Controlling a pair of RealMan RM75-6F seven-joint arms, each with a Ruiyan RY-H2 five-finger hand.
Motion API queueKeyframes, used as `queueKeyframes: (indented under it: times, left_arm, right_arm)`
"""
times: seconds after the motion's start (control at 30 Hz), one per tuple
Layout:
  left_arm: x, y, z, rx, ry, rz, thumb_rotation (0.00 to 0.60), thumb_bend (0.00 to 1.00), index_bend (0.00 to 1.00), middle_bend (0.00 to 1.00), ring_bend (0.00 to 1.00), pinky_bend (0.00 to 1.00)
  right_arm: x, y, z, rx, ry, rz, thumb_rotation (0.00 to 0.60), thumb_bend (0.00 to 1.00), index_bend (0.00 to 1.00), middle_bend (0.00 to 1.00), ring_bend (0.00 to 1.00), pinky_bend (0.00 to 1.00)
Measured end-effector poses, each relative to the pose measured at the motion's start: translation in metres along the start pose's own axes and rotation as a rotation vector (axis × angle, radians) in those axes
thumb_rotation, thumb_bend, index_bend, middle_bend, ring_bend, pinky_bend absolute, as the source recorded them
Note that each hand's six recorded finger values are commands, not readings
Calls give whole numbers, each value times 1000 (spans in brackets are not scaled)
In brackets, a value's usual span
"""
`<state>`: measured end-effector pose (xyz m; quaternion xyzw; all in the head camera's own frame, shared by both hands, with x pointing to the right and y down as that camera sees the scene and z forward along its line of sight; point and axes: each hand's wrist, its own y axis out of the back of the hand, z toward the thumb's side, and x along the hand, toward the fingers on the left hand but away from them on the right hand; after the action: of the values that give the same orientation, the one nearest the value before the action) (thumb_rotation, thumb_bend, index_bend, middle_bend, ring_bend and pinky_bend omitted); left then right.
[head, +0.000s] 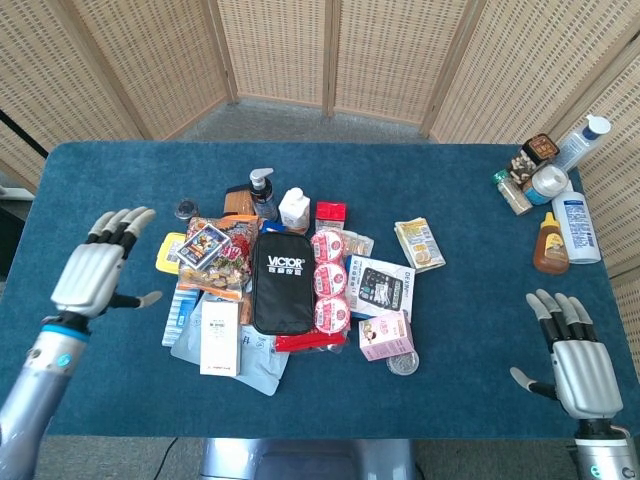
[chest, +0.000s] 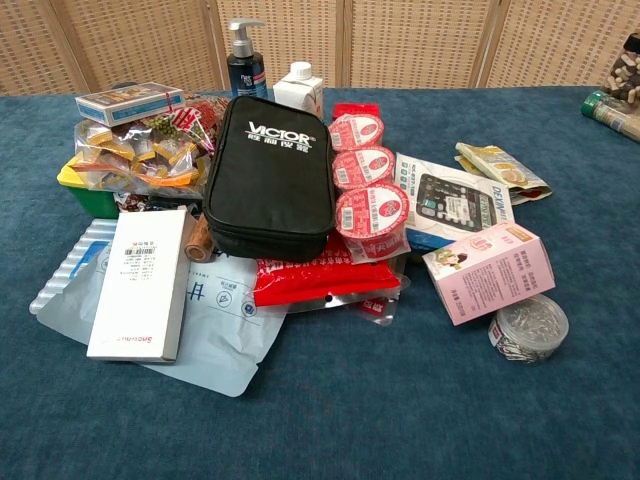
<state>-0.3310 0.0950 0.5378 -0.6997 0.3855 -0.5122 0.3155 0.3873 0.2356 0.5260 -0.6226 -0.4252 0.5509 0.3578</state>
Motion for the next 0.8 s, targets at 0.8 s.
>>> queueKeyframes:
  times: [0.8]
  left_arm:
    - [74,-51,45,128,52,-60,600,3,0,0,0,0]
  right_arm:
    - [-1,4,-8,-41,-14,-3,600,0,0,0,0,0]
